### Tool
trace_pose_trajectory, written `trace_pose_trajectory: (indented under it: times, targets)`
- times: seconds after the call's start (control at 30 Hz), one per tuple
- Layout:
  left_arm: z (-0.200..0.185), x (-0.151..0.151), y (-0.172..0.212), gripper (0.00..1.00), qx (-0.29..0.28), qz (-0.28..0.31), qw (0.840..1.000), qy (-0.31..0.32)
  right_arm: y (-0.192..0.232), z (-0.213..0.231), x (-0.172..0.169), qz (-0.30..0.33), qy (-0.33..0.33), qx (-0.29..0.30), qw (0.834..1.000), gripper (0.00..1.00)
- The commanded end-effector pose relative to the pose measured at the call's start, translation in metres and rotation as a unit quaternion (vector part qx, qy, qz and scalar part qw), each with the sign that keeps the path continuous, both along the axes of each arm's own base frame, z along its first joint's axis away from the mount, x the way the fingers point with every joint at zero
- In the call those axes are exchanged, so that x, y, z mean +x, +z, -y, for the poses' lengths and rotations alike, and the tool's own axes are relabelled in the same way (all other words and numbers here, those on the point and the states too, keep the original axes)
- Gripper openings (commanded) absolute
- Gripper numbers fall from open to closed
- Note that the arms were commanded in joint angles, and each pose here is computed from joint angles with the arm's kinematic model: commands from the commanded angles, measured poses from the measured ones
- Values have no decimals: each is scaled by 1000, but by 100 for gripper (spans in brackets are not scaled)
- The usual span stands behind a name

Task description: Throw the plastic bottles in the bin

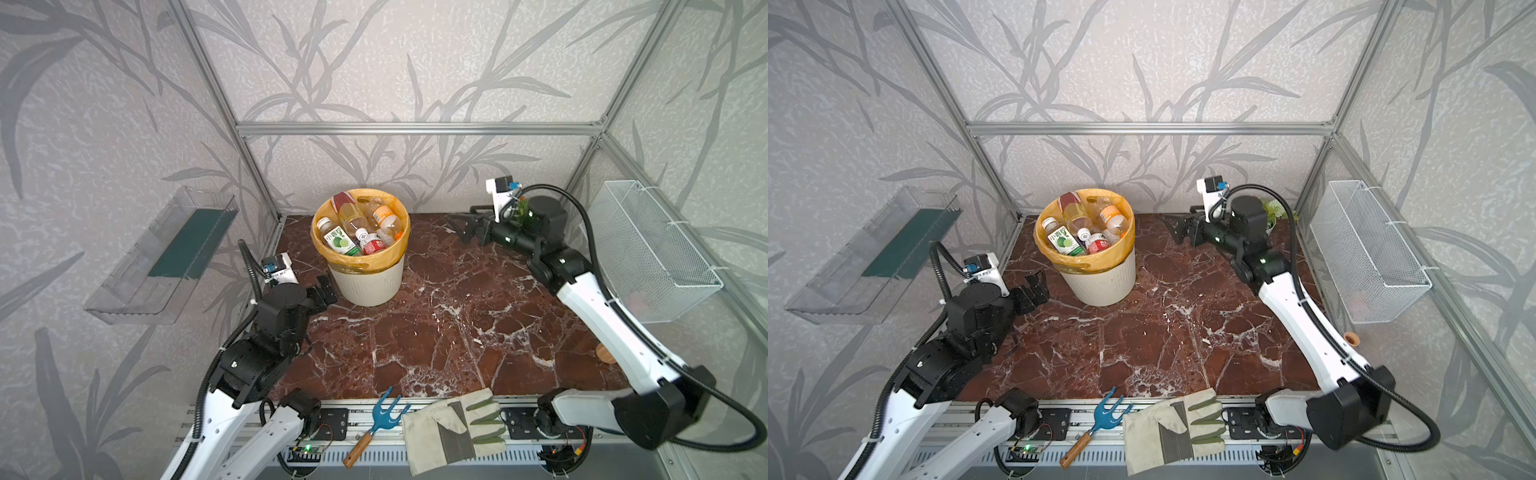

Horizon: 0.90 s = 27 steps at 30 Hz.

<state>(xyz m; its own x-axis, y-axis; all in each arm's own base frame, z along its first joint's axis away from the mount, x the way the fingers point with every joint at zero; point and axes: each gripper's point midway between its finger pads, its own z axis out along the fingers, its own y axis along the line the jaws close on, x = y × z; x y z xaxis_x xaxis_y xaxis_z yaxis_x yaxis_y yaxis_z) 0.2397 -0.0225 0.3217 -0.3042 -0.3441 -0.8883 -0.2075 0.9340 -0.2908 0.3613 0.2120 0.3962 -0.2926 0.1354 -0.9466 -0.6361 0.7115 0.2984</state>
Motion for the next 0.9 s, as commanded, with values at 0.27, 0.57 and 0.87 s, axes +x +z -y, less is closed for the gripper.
trace_pose_trajectory:
  times: [0.27,0.57,0.87]
  targets:
    - [-32,-1,-13,99,65,-14,994,84,-97,146,-35,121,-297,-179,930,99]
    - [-54,3,-22,100,148,-26,978,147,-212,186,-29,74,-339,-206,915,99]
    - [-63,6,-32,100,184,-31,967,172,-280,174,21,29,-315,-228,921,99]
